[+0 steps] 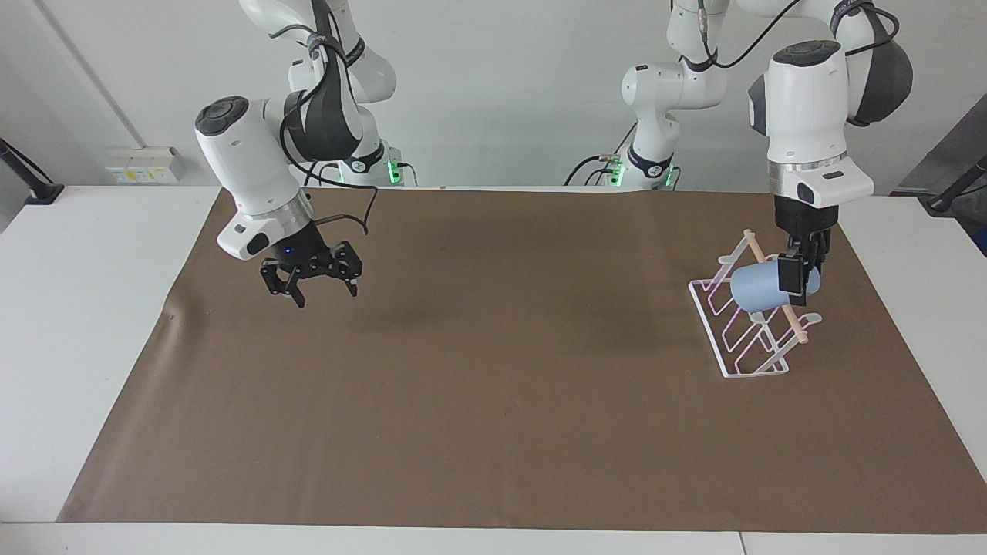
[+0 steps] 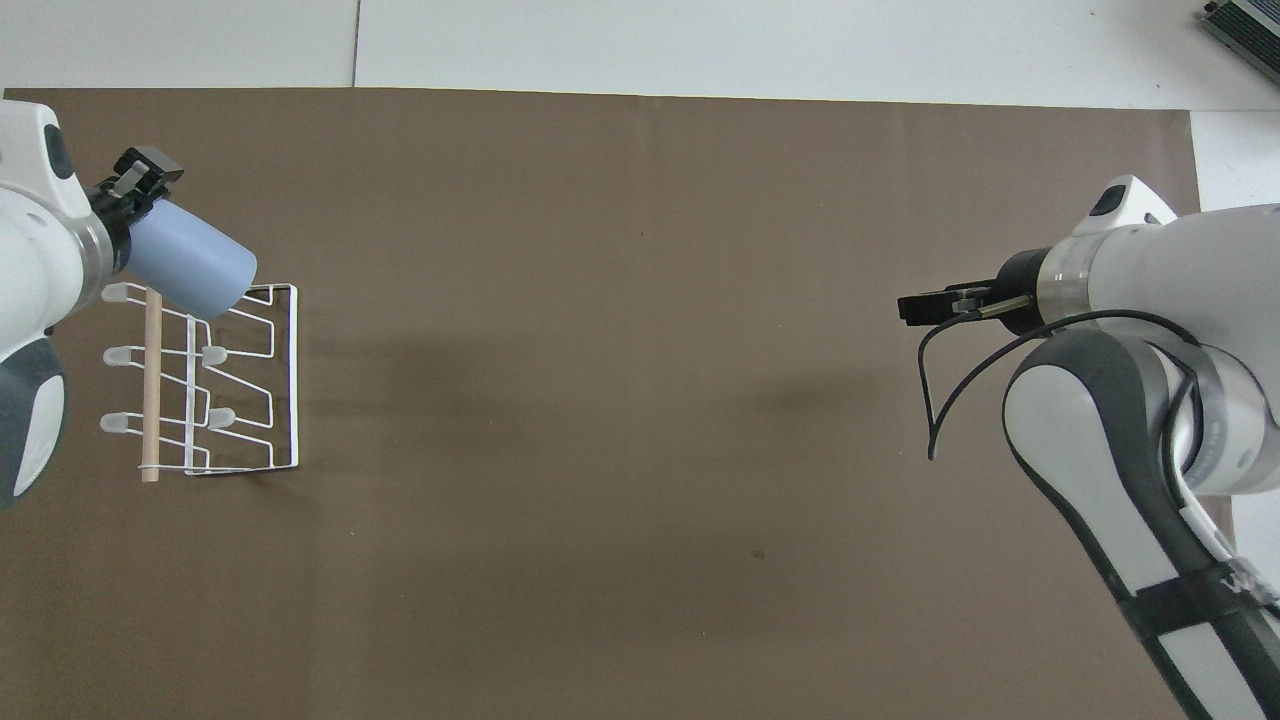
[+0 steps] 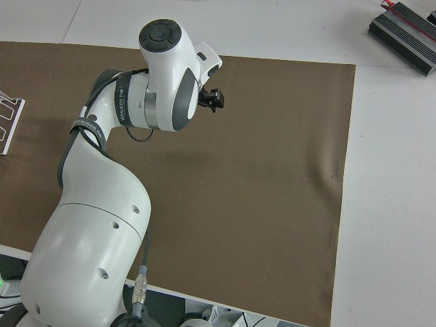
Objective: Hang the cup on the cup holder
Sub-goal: 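Move the cup to the rack with the left gripper while the right gripper retracts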
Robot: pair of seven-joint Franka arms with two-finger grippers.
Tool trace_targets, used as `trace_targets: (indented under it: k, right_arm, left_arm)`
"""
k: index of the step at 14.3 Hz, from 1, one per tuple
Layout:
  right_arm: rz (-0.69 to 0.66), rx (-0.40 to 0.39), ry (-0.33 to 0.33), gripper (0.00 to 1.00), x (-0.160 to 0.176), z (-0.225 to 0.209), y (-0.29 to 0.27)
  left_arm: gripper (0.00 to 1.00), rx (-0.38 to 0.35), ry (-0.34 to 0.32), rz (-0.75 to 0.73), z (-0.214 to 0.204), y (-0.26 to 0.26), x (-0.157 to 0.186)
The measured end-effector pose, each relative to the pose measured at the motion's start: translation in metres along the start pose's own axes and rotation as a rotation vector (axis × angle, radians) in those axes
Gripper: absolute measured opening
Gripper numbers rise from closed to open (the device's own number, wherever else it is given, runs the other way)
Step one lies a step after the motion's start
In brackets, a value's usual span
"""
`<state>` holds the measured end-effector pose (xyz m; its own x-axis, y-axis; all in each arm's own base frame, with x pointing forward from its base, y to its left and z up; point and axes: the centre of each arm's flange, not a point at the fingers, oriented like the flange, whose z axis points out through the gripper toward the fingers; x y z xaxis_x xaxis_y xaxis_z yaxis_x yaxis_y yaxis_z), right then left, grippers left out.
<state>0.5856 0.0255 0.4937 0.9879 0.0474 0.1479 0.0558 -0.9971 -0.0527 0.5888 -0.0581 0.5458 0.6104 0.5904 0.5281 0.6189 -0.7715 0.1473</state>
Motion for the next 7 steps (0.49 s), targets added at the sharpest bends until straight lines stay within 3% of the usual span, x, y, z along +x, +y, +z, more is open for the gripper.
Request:
trace_targets:
  k: [5,7]
  right_arm:
    - [0.145,-0.024,0.014,1.00,0.004,-0.090,0.036]
    - [0.181,-0.029,-0.010,1.00,-0.002,-0.116,0.037]
  left_arm:
    - [0.66,-0.015,0.017,0.069,0.043,0.005,-0.005]
    - [0.66,-0.010,0.022,0.099,0.050,0.002,-0.002]
